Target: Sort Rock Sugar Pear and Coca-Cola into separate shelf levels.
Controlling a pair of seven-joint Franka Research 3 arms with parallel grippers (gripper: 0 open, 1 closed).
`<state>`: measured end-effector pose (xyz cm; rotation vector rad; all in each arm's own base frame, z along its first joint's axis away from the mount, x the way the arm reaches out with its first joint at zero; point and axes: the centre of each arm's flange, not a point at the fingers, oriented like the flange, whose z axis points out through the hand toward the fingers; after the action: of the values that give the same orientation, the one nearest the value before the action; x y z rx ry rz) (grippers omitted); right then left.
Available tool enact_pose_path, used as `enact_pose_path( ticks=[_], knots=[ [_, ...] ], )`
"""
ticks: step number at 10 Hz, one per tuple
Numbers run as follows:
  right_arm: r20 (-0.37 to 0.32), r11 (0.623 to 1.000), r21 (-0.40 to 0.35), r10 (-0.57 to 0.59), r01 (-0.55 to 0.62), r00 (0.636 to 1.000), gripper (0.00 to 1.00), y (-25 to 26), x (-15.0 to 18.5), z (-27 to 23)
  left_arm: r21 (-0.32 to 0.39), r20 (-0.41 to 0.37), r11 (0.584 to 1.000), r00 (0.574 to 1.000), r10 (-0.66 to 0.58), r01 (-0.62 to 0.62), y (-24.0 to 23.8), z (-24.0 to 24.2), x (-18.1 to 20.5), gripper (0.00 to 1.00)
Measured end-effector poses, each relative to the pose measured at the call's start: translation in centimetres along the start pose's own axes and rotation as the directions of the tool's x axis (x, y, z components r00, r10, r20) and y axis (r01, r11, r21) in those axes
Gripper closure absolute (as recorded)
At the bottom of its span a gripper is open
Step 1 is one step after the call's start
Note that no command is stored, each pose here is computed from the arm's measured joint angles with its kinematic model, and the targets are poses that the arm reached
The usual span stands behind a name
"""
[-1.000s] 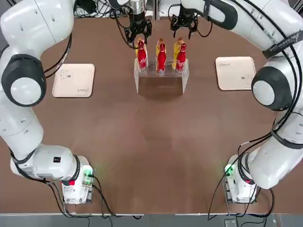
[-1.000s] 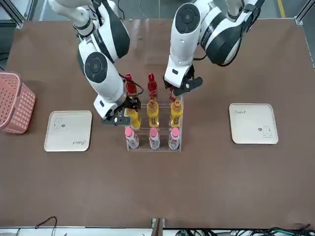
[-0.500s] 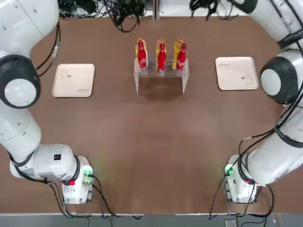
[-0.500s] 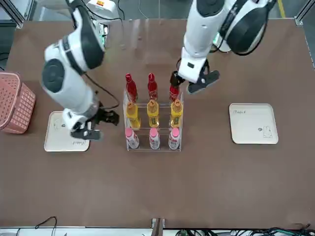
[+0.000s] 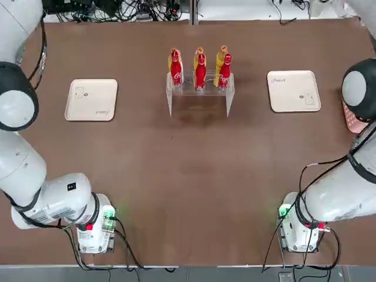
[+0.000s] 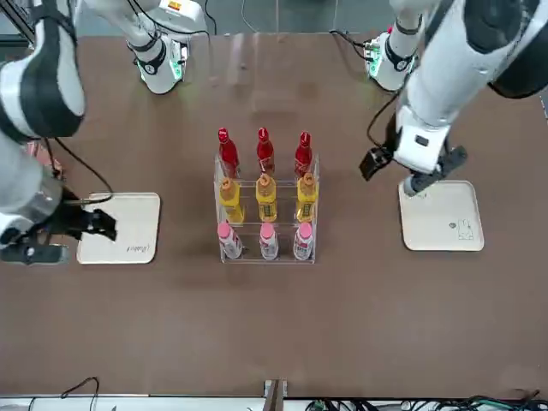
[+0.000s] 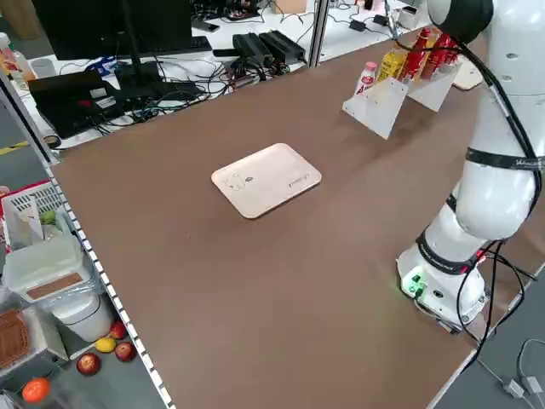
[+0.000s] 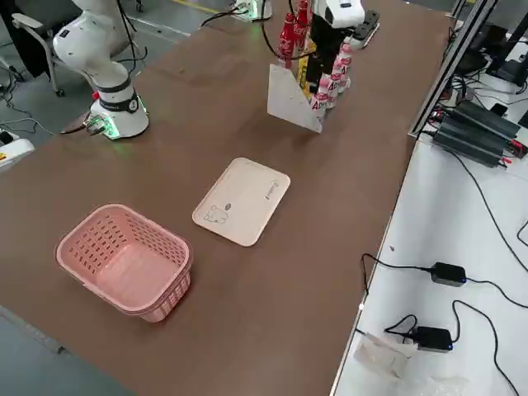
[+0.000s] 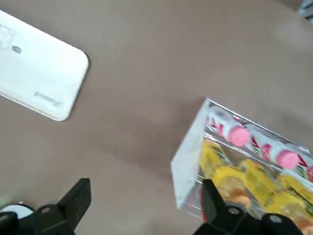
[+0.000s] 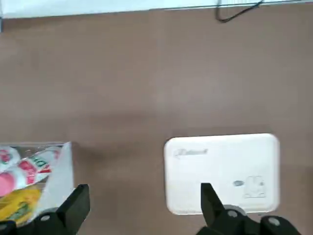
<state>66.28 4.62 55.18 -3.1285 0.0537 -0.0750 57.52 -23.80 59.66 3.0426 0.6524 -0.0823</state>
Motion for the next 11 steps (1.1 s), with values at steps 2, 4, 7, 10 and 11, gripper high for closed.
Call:
enact_pose_path(
  ticks=[2, 4, 7, 10, 11],
  knots=[
    [0.014, 1.000, -0.012, 0.026, -0.026, 1.000, 0.00, 2.7, -1.3, -2.7, 0.007, 0.008, 1.000, 1.000, 0.019, -0.019, -3.0, 0.5, 3.0, 0.00],
    [0.018, 0.999, -0.011, 0.046, -0.046, 0.999, 0.00, 3.3, -4.9, -8.3, 0.004, -0.004, 0.998, 0.998, 0.060, -0.060, -4.1, -0.2, 3.6, 0.00],
    [0.006, 0.998, -0.010, 0.067, -0.067, 0.998, 0.00, 4.2, -9.2, -12.2, 0.036, -0.015, 0.966, 0.967, 0.255, -0.254, -7.3, -1.8, 4.8, 0.00],
    [0.009, 0.995, -0.011, 0.096, -0.096, 0.995, 0.00, 5.9, -9.0, -8.1, -0.013, 0.000, 0.925, 0.926, 0.379, -0.379, -13.3, -4.0, 7.3, 0.00],
    [0.023, 0.995, -0.013, 0.102, -0.102, 0.994, 0.00, 6.2, -9.0, -7.2, -0.025, -0.010, 0.909, 0.910, 0.416, -0.416, -15.0, -5.9, 6.0, 0.00]
  ],
)
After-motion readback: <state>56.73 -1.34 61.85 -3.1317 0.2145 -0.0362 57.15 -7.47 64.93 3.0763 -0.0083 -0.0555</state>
